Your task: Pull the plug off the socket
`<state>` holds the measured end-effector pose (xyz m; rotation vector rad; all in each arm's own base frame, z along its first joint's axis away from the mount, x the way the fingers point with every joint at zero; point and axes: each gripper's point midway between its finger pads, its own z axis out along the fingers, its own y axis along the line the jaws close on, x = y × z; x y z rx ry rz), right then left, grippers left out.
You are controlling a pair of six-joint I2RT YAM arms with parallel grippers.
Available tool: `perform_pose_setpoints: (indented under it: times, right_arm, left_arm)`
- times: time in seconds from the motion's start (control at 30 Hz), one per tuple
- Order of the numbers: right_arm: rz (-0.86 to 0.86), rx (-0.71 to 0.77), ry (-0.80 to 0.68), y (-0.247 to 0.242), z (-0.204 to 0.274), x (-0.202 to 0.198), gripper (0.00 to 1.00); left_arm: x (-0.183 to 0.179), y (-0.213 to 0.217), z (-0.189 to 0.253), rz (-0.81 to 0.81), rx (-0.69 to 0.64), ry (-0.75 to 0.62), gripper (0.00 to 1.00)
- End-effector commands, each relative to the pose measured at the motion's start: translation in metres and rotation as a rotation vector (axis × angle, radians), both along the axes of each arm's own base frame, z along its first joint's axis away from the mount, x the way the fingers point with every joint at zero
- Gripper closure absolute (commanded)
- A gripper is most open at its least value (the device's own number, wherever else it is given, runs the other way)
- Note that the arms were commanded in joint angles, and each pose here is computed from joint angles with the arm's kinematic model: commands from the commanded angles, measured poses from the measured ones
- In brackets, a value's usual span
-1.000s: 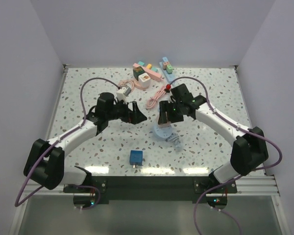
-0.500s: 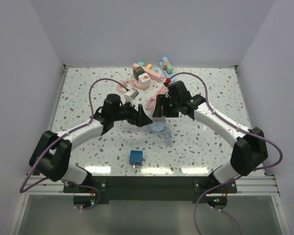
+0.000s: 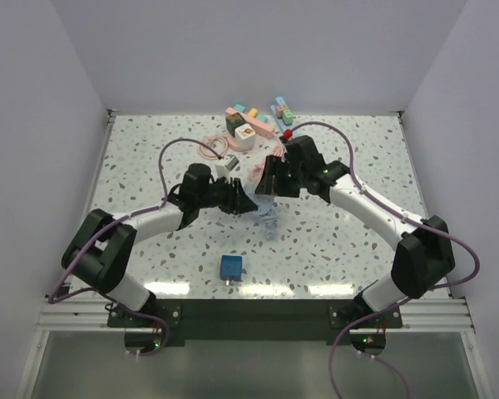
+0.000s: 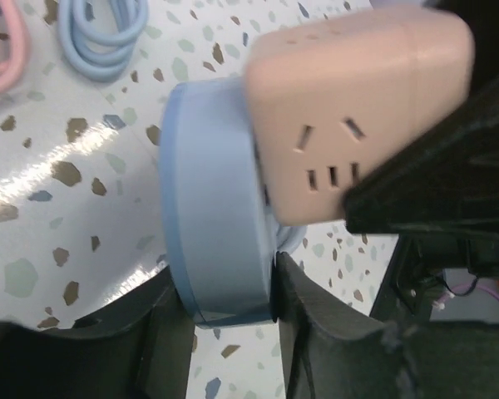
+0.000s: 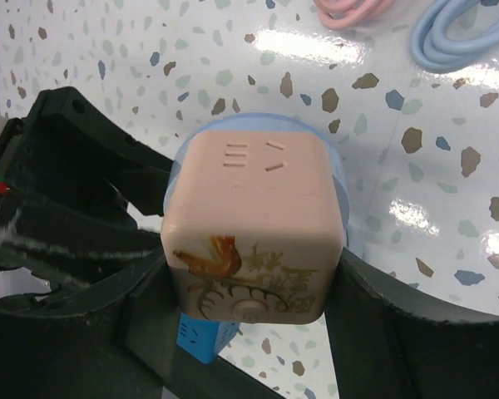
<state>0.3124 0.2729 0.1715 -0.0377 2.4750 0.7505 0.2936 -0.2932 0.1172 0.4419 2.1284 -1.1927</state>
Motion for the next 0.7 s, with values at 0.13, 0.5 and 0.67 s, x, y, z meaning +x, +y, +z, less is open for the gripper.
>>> perform_pose_setpoints:
  times: [0.13,0.5,0.67]
  right_arm:
    - [-0.078,0.087,-0.097,0.002,0.022,0.012,1.00]
    - [-0.283,0.113,-0.294,-0.052,0.059,0.000,1.00]
    - [-0.176,0.072,-0.291,-0.058,0.060,-0.024,1.00]
  left_arm:
    - [0.038,-0.002,0.014,0.140,-0.015,-0.063,0.98]
    - [0.053,0.031,-0.041,0.362,0.166,0.074,1.00]
    - [0.059,0.036,-0.046,0.386,0.189,0.079,1.00]
